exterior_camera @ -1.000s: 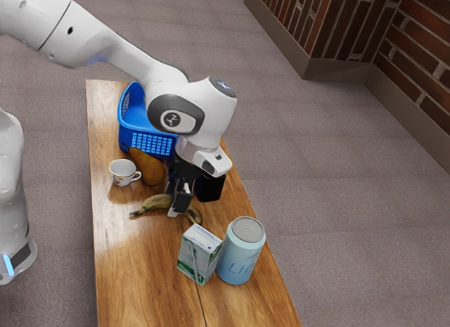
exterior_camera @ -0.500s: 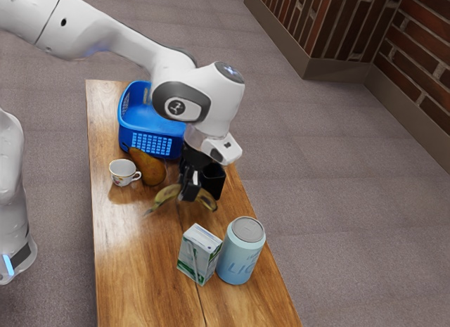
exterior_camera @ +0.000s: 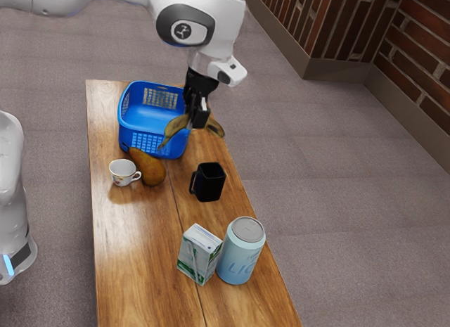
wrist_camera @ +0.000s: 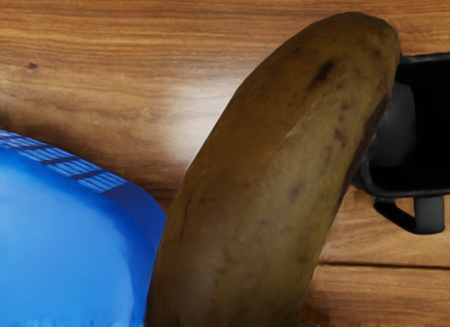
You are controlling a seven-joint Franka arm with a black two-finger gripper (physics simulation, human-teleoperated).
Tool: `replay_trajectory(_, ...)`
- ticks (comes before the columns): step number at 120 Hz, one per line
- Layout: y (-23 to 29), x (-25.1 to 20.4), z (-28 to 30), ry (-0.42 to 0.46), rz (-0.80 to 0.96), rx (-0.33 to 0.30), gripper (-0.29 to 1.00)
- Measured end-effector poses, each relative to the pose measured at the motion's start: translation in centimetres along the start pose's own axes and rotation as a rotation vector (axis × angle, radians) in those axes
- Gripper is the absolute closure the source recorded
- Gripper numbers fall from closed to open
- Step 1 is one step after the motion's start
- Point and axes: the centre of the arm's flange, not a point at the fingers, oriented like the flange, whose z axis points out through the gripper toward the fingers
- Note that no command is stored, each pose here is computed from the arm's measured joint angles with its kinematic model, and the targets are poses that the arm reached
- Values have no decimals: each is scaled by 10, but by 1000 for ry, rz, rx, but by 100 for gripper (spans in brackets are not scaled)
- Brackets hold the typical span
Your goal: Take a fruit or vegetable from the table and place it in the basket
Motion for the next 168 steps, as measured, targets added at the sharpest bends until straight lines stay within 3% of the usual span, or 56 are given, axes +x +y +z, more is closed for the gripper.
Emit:
replay_trajectory(45,-122,-26,6,-26,-136,-39,49)
replay_trajectory(57,-143,-27,11,-20,-147,-17,49)
replay_trajectory(81,-154,-25,19,-19,-130,7,49)
replay_trajectory(168,-186,-29,52,-58,-144,-20,49)
